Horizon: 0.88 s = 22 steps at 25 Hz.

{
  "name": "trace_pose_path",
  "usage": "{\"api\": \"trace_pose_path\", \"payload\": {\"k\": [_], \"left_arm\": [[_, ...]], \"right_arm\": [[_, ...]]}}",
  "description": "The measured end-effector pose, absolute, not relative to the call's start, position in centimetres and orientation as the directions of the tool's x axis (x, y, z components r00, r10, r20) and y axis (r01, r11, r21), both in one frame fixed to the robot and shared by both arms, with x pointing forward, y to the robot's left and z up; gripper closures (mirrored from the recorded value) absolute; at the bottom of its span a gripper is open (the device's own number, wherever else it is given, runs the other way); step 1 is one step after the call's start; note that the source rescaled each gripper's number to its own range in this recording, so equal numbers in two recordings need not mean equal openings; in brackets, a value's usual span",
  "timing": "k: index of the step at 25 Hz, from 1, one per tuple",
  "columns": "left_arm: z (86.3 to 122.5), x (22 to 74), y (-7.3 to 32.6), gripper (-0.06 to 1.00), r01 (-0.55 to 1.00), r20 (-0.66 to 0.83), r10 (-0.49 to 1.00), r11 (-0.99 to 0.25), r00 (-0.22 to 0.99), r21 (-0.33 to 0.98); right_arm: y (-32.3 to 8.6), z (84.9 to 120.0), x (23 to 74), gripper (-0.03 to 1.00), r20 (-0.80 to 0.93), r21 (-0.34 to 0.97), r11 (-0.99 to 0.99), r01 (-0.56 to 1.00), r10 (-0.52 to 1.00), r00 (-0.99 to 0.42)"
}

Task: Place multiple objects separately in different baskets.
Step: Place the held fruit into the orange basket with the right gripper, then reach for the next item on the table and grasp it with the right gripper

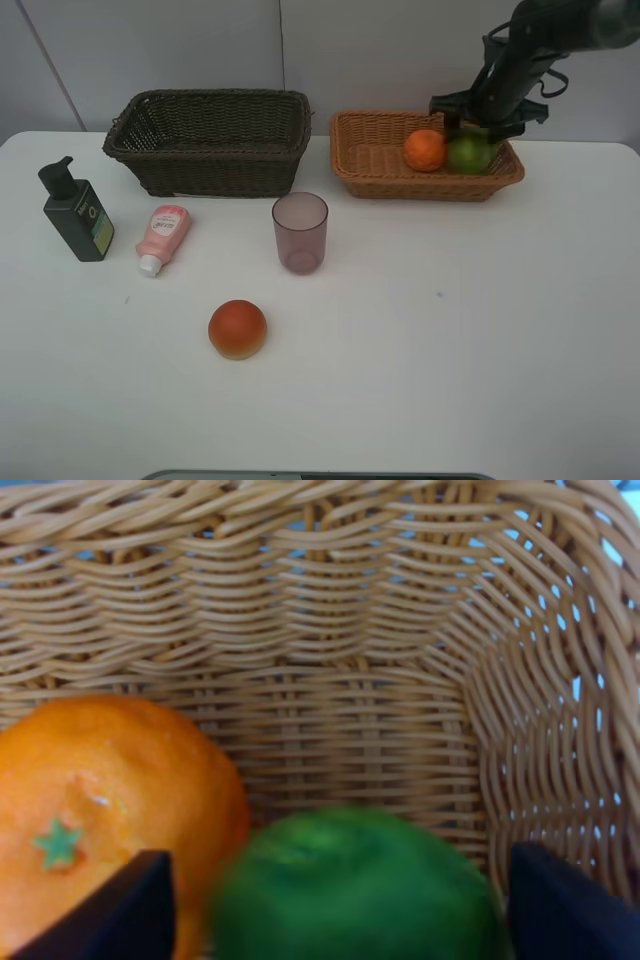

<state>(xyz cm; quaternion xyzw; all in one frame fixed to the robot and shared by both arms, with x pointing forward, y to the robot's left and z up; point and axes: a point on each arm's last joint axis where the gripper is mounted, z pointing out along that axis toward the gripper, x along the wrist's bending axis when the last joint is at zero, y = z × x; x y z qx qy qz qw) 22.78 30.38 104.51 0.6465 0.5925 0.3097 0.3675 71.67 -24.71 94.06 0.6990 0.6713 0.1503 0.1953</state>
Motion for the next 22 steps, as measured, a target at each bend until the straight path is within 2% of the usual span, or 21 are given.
{"api": "trace_pose_path", "payload": {"k": [3,6,12,17,22], "left_arm": [[104.5,22.8,30.4,-0.04,0.538,-0.035,0.994,-0.028,0.106,0.842],[104.5,22.8,30.4,-0.04,0.538,-0.035,0.994,-0.028,0.106,0.842],[104.5,22.8,30.4,-0.04,0.538,-0.035,0.994,-0.028,0.106,0.842],[104.5,22.8,30.4,-0.04,0.538,-0.035,0.994,-0.028,0.106,0.842],[104.5,22.8,30.4,-0.04,0.538,-0.035,0.994,-0.028,0.106,0.842]], "right_arm": [[-24.7,94.1,71.7,0.42,-0.052,0.474,-0.023,0.88,0.997,0.054],[-24.7,94.3,71.5,0.38,-0.044,0.47,-0.032,0.882,0.997,0.06],[-24.2,97.1,70.7,0.36,-0.037,0.48,-0.035,0.877,0.998,0.06],[-22.0,99.5,68.7,0.05,-0.058,0.425,0.004,0.905,0.998,0.023],[-19.2,102.1,65.2,-0.03,-0.059,0.424,0.074,0.903,0.997,-0.054]]}}
